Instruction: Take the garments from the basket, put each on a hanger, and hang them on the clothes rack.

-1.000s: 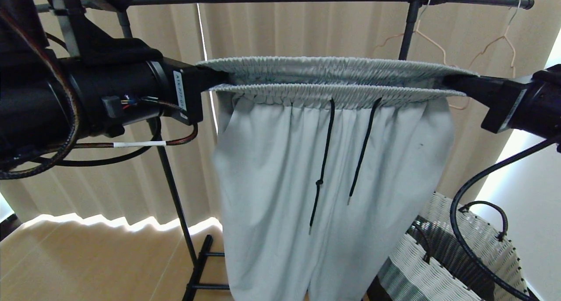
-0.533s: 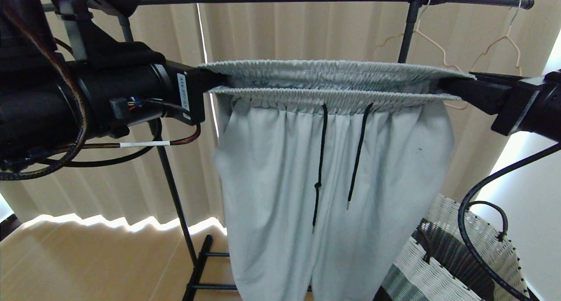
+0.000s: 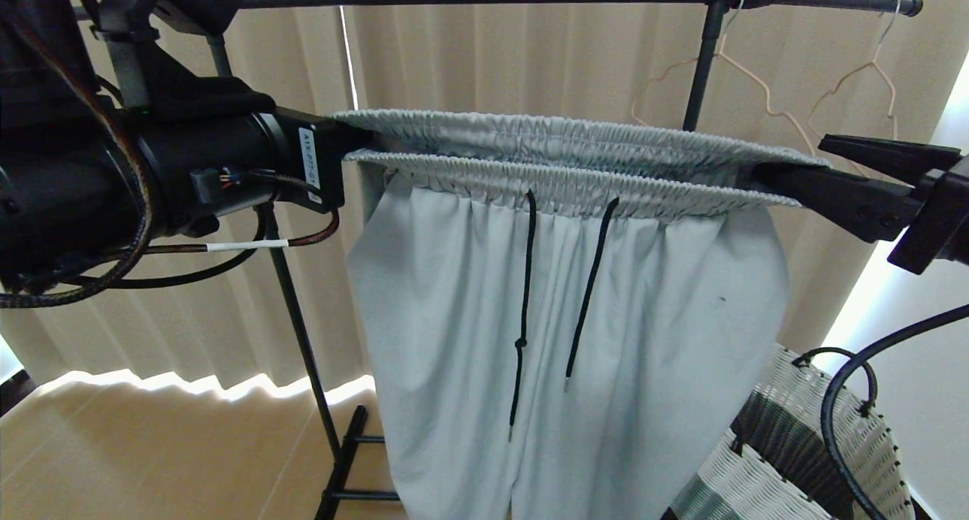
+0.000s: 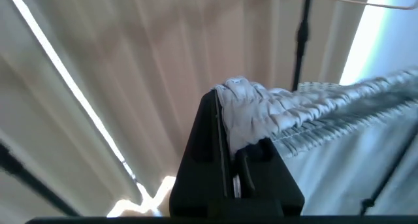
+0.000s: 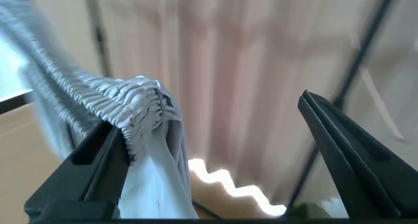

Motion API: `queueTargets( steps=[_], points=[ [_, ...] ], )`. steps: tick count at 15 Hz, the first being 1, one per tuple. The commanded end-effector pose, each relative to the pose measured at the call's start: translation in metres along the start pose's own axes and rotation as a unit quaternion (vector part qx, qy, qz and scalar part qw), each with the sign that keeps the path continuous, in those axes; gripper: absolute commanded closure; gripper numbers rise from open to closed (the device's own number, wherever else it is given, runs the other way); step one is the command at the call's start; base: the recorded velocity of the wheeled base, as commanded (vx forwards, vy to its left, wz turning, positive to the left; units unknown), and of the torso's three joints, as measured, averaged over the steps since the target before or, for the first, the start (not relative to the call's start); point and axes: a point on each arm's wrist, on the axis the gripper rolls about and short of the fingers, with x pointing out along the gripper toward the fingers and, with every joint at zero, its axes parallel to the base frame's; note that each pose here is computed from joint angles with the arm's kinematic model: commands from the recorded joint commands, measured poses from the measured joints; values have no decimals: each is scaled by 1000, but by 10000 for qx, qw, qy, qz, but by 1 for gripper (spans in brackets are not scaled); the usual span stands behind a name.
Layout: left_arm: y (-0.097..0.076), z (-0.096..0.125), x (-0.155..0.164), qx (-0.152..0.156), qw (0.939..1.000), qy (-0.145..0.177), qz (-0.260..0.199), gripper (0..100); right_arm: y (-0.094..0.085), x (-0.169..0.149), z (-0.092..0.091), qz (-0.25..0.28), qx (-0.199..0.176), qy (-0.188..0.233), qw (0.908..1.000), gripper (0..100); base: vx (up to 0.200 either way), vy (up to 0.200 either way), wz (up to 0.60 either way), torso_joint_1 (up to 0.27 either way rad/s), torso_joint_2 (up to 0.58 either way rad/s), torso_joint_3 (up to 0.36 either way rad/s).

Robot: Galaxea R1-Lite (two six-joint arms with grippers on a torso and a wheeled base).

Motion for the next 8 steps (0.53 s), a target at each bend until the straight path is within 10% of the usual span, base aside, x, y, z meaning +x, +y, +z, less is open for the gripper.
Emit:
queueTargets(
  steps=[1, 8],
  points=[
    [1, -1, 1, 0, 9999, 28, 122, 100, 2, -11, 2, 189, -3, -83, 9998, 0, 0, 0, 0, 0, 0, 0],
    [20, -8, 8, 99, 9976, 203, 654, 100, 5, -20, 7, 485, -23, -215, 9986, 0, 0, 0, 0, 0, 0, 0]
  ],
)
